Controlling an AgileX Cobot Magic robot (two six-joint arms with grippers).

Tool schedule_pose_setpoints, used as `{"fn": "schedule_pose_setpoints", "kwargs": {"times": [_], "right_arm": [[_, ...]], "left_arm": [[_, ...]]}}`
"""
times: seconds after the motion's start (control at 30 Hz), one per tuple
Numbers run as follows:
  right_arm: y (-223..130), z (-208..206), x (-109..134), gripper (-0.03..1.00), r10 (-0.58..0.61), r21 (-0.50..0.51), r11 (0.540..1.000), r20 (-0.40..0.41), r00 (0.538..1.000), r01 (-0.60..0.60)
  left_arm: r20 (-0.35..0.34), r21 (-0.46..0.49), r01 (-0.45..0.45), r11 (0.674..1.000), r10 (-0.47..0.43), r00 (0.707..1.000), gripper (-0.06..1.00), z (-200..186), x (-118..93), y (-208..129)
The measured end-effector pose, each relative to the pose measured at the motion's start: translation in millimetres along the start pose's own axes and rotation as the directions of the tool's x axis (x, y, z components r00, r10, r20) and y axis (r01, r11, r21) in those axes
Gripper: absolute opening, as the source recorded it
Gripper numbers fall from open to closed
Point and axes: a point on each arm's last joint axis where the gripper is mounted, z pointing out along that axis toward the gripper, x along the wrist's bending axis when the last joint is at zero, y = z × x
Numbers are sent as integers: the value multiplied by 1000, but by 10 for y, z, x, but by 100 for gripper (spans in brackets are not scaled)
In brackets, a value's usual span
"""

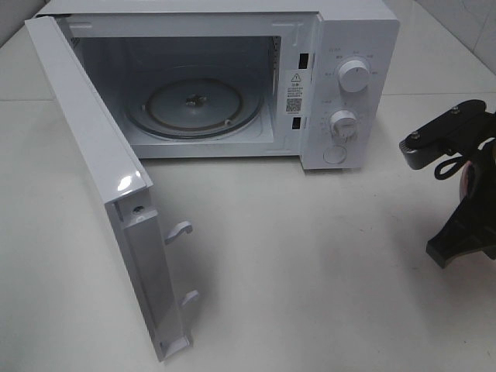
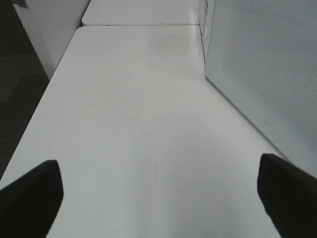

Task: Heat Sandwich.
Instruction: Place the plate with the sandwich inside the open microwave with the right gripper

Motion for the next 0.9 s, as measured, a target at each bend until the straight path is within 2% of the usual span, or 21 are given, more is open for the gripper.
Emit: {"fn": "schedule_pose_setpoints", "kwargs": {"times": [0.53,0.7,0.9], "right_arm": [[-123,-202,402,4,-192,0,981,8,981,192],[-181,-276,616,4,-275,-25,961,-9,961,275],[-241,-333,764,4,-349,-42,936,1,937,349]], "left_arm": [[0,0,0,1000,0,1000,98,0,0,0],[0,0,0,1000,0,1000,98,0,0,0],[0,0,0,1000,0,1000,98,0,0,0]]}}
